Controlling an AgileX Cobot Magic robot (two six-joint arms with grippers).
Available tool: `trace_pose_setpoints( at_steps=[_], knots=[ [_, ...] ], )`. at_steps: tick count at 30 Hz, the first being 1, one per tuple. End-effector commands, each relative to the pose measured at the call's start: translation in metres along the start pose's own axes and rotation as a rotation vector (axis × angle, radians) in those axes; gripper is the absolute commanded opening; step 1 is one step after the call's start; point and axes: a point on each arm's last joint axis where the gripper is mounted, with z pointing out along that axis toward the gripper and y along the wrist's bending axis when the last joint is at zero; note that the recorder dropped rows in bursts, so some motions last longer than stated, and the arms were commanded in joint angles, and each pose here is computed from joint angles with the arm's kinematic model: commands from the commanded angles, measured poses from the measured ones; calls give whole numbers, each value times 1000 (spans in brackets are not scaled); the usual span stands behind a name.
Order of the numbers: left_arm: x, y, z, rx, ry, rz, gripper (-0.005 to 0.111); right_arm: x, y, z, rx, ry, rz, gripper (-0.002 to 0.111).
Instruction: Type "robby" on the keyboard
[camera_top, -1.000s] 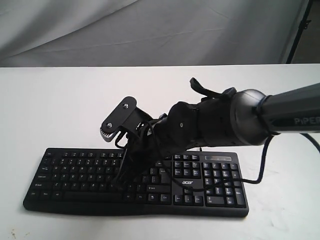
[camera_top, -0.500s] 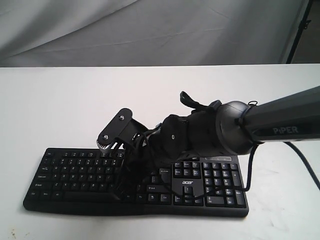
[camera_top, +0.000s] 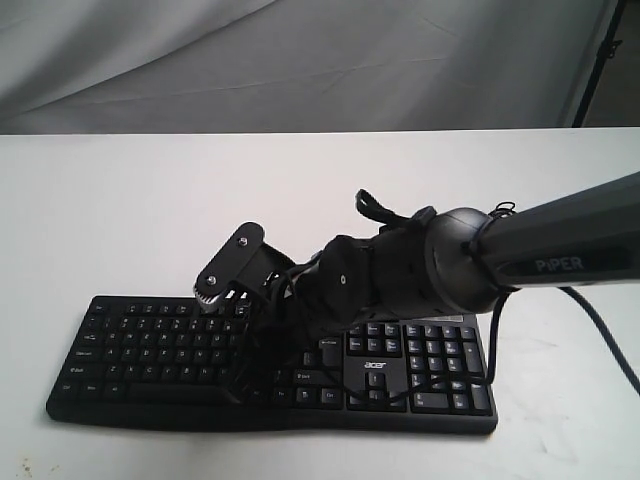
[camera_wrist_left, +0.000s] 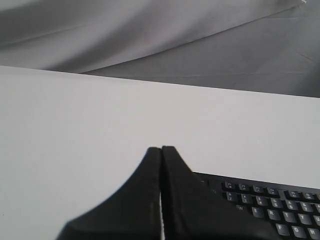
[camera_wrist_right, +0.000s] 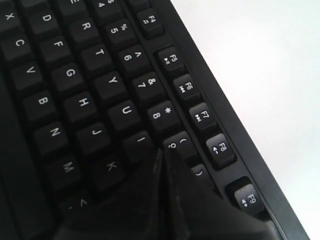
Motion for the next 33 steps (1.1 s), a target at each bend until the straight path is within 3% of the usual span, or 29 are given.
trace_pose_setpoints(
  at_steps=[1,15,24,33],
  knots=[
    [1,0,0,6,-1,-12,0,2,1,1,-5,8,-7,0],
    [1,0,0,6,-1,-12,0,-21,-1,-31,20,-89,-25,0],
    [1,0,0,6,-1,-12,0,-44,37,-29,-54,-129,-73,0],
    [1,0,0,6,-1,-12,0,-44,50,-3,-103,-85,-56,0]
  ],
)
